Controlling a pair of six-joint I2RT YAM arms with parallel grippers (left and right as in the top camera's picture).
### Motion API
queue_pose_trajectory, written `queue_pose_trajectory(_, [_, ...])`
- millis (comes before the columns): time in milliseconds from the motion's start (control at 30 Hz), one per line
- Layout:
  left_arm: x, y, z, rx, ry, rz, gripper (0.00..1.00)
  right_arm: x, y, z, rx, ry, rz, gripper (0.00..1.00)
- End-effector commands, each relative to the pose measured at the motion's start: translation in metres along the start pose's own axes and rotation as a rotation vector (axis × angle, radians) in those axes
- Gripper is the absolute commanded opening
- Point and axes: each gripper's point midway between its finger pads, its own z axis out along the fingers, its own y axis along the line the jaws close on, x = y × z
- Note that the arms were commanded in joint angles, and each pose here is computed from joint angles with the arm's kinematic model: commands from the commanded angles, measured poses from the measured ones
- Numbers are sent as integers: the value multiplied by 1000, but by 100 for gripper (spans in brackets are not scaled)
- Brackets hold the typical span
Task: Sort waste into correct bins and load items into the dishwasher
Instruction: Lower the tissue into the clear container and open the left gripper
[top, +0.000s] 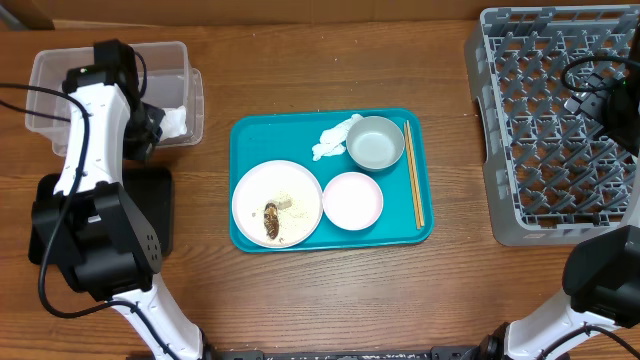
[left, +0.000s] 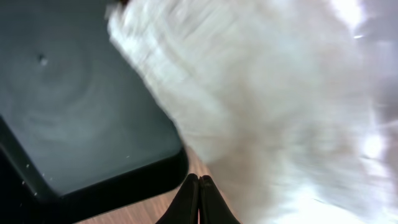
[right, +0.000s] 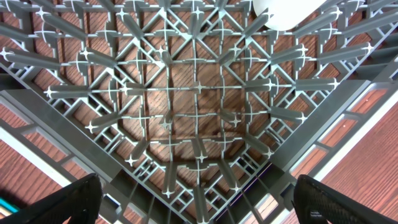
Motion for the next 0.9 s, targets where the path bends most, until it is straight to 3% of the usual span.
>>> queue_pose_trajectory(0, [-17, -9, -14, 32, -54, 27, 4, -1, -1, -4, -4, -13, 5, 100])
queue_pose_trajectory(433, [-32, -29, -27, 109, -110, 91, 4, -1, -1, -4, -3, -12, 5, 100])
queue_pose_trajectory(667, [-43, -55, -44, 212, -162, 228, 6, -1, -1, -4, -4, -13, 5, 100])
queue_pose_trajectory(867, [-45, -69, -48, 277, -172, 239, 9, -1, -1, -4, -3, -12, 5, 100])
